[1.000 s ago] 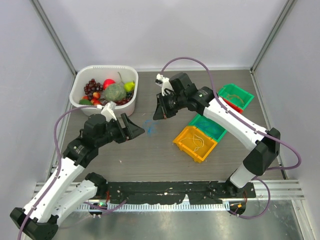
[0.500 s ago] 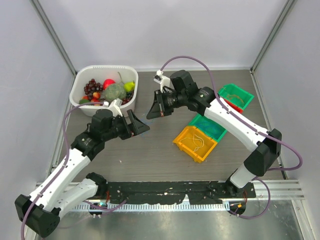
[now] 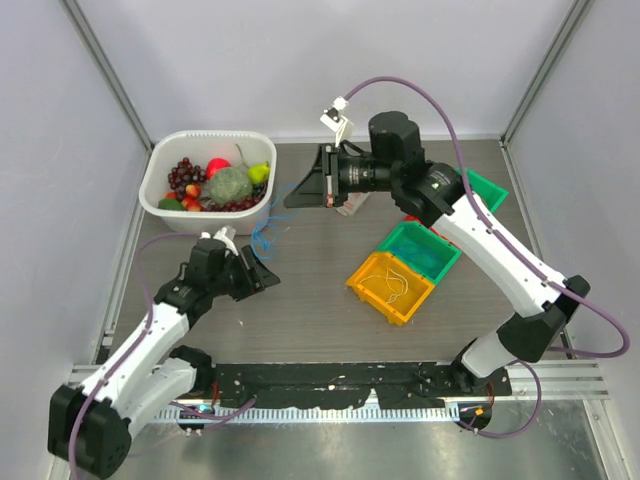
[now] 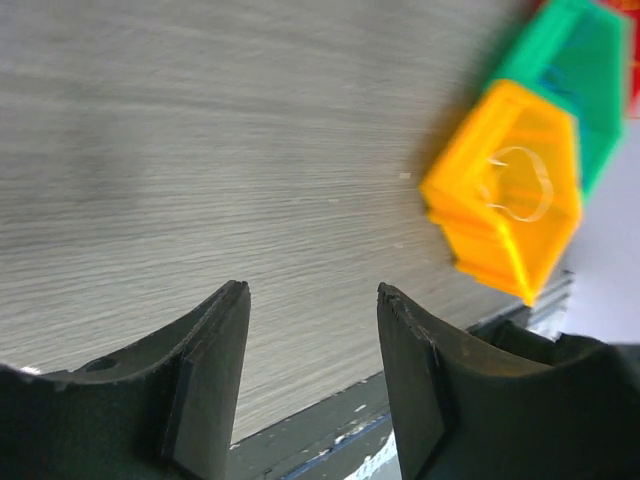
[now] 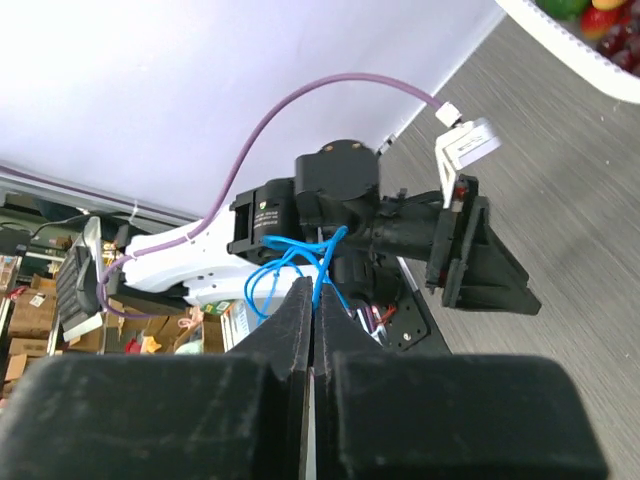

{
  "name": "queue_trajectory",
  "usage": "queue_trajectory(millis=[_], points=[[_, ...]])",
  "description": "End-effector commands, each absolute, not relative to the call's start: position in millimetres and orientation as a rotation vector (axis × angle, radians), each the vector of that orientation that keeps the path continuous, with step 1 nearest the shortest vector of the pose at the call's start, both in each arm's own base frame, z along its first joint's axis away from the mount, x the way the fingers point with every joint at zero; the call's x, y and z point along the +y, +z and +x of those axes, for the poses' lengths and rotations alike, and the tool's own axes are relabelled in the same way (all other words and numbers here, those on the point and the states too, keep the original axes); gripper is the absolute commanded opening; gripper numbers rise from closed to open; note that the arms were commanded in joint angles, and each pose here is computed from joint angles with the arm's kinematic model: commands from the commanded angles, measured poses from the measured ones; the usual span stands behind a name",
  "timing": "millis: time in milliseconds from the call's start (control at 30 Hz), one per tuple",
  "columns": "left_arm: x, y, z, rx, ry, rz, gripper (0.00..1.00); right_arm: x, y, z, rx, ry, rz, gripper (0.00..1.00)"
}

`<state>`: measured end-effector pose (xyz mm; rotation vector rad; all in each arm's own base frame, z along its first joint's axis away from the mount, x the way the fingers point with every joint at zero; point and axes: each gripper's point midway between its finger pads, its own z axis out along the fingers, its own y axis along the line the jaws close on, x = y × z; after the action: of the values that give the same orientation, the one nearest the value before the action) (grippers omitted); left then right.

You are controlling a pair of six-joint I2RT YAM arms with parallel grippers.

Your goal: Untangle the cables

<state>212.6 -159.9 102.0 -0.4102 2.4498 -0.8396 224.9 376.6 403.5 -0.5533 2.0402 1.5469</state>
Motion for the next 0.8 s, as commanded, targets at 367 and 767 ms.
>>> queue_trajectory(millis=[367, 767], points=[[-185, 320, 171, 1.627, -1.424, -0.076, 0.88, 357, 436, 222, 1.927, 1.557, -0.587, 0.01], [-188, 365, 186, 1.615, -1.38, -0.048, 0.91, 354, 422, 231, 1.969, 1.493, -0.528, 0.01]])
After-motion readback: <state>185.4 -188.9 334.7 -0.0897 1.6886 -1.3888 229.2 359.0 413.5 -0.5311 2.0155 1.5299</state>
